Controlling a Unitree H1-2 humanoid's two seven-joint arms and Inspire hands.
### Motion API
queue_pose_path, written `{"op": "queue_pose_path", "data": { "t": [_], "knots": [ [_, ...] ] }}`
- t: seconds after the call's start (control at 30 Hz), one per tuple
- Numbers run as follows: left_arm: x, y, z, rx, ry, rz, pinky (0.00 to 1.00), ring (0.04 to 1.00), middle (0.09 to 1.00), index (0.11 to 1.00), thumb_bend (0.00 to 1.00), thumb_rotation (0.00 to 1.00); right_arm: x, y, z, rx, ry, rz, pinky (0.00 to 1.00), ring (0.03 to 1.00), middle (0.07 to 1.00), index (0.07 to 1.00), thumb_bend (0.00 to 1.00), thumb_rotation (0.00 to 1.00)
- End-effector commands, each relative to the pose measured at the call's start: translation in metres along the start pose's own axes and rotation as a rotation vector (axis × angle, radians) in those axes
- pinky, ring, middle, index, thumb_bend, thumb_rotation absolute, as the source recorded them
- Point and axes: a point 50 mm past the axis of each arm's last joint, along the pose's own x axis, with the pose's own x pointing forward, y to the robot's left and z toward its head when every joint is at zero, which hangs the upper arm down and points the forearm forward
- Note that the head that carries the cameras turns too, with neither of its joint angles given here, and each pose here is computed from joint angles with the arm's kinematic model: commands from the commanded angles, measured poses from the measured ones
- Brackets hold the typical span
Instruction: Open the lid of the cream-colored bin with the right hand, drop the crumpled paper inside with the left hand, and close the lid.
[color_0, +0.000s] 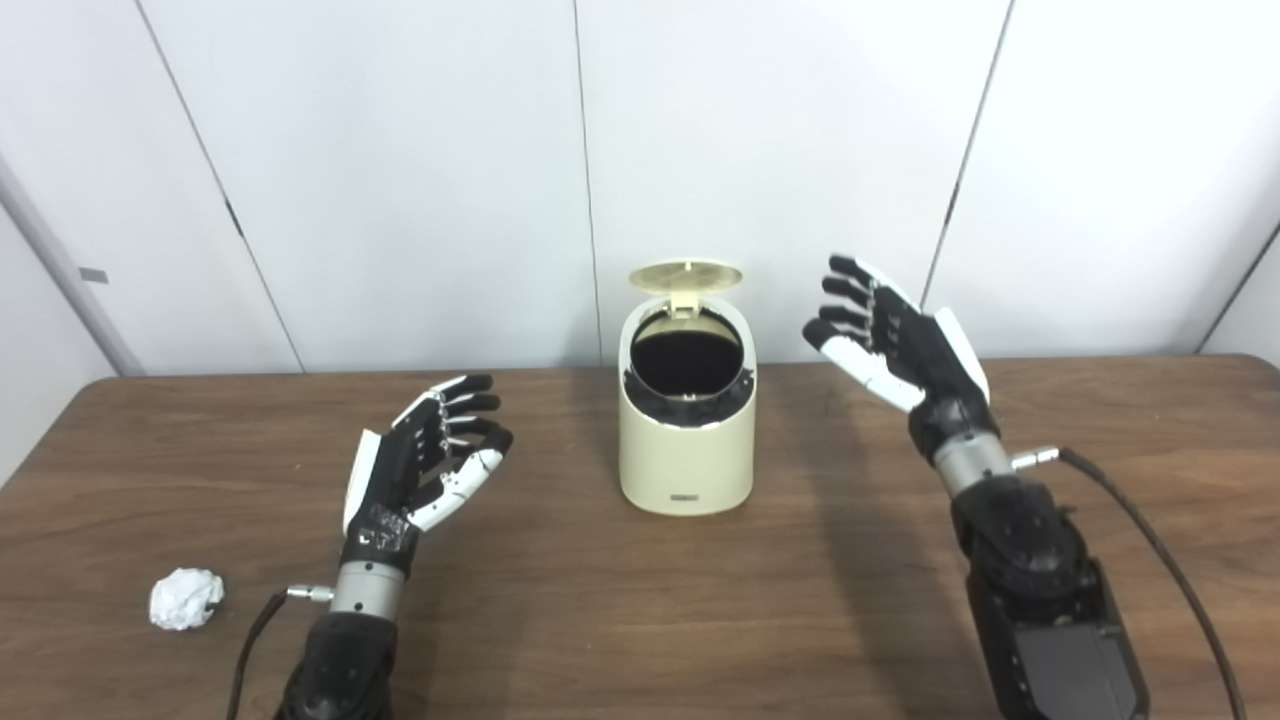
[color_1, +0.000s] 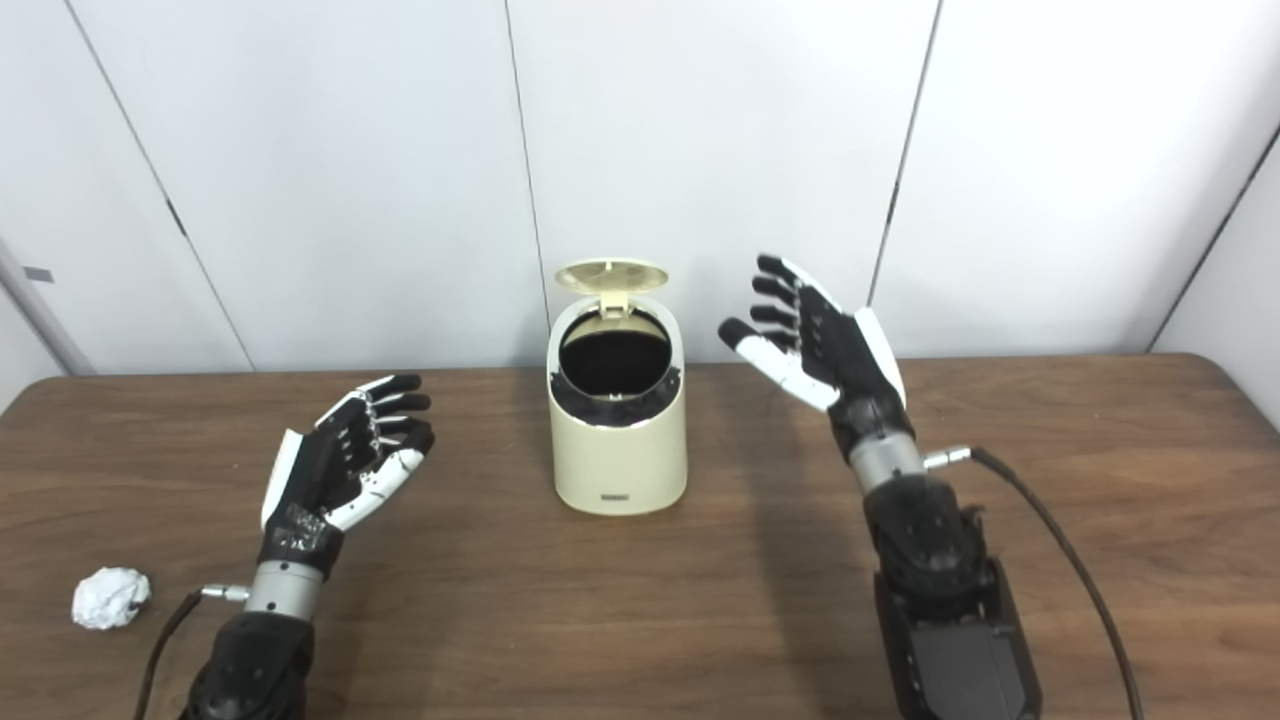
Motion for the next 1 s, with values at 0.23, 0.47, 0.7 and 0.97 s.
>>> {"op": "queue_pose_path", "data": {
  "t": [0.23, 0.47, 0.7, 0.97],
  "knots": [
    [0.016, 0.003, 0.017, 0.012, -0.073, -0.001, 0.52, 0.652, 0.729, 0.770, 0.63, 0.39, -0.015, -0.004, -0.013, 0.039, -0.059, -0.053, 0.72, 0.800, 0.858, 0.852, 0.63, 0.55],
    [0.016, 0.001, 0.017, 0.002, -0.074, -0.003, 0.52, 0.650, 0.728, 0.768, 0.62, 0.37, -0.025, -0.004, -0.024, 0.043, -0.022, -0.059, 0.70, 0.805, 0.855, 0.850, 0.66, 0.53],
    [0.014, 0.000, 0.016, -0.009, -0.066, -0.008, 0.53, 0.665, 0.735, 0.771, 0.61, 0.36, -0.030, -0.002, -0.027, 0.032, -0.010, -0.045, 0.71, 0.812, 0.857, 0.853, 0.63, 0.50],
    [0.014, -0.002, 0.017, 0.001, -0.068, -0.006, 0.53, 0.662, 0.730, 0.768, 0.62, 0.37, -0.031, -0.002, -0.027, 0.018, -0.020, -0.032, 0.71, 0.809, 0.860, 0.856, 0.60, 0.47]
  ]
}}
